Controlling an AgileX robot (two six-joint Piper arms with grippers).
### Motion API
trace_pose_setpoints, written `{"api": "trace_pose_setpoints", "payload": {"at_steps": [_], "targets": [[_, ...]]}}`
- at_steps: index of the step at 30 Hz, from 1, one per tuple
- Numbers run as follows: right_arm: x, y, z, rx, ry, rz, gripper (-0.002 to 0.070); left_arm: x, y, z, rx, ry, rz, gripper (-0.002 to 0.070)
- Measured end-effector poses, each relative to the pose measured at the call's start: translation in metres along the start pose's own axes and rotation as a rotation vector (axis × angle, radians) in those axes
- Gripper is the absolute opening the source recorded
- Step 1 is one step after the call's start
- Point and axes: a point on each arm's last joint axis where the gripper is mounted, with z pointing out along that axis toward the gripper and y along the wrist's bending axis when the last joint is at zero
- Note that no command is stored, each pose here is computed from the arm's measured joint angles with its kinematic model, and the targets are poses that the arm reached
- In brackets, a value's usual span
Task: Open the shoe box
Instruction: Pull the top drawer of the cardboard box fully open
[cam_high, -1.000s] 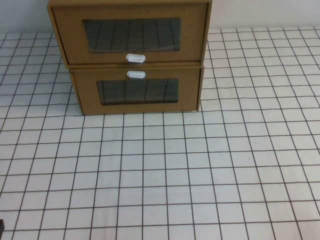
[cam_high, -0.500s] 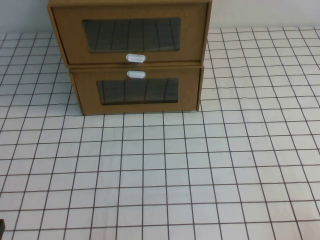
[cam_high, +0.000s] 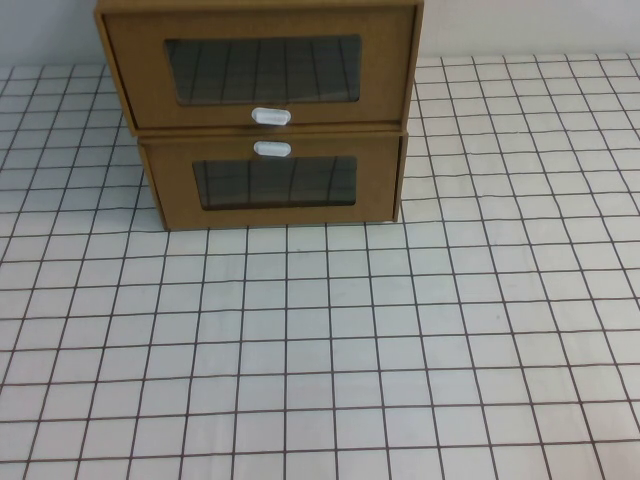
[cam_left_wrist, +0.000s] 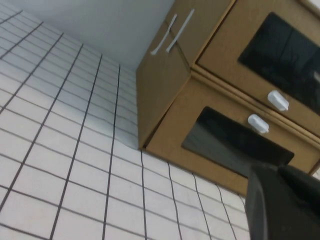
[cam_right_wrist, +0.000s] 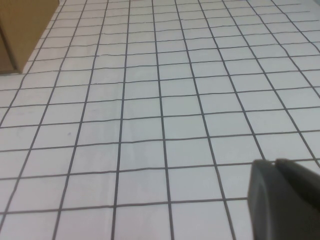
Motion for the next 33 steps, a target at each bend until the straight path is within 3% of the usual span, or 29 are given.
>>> {"api": "trace_pose_setpoints", "payload": {"at_steps": [7, 12, 19, 26, 33], "targets": [[0.000, 0.000, 0.000, 0.000, 0.000, 0.000, -0.0013, 0.000, -0.001, 0.000, 0.007, -0.005, -0.047, -0.0002], [0.000, 0.000, 0.000, 0.000, 0.000, 0.000, -0.0013, -0.009, -0.017, 0.003, 0.016, 0.185, -0.068, -0.0002], [0.000, 0.000, 0.000, 0.000, 0.000, 0.000, -0.0013, -0.072, -0.061, 0.035, 0.064, 0.364, 0.186, -0.0002], [0.000, 0.000, 0.000, 0.000, 0.000, 0.000, -0.0013, -0.144, -0.105, 0.114, 0.154, 0.496, 0.400, -0.0002], [0.000, 0.000, 0.000, 0.000, 0.000, 0.000, -0.0013, -0.206, -0.138, 0.193, 0.231, 0.452, 0.516, -0.0002]]}}
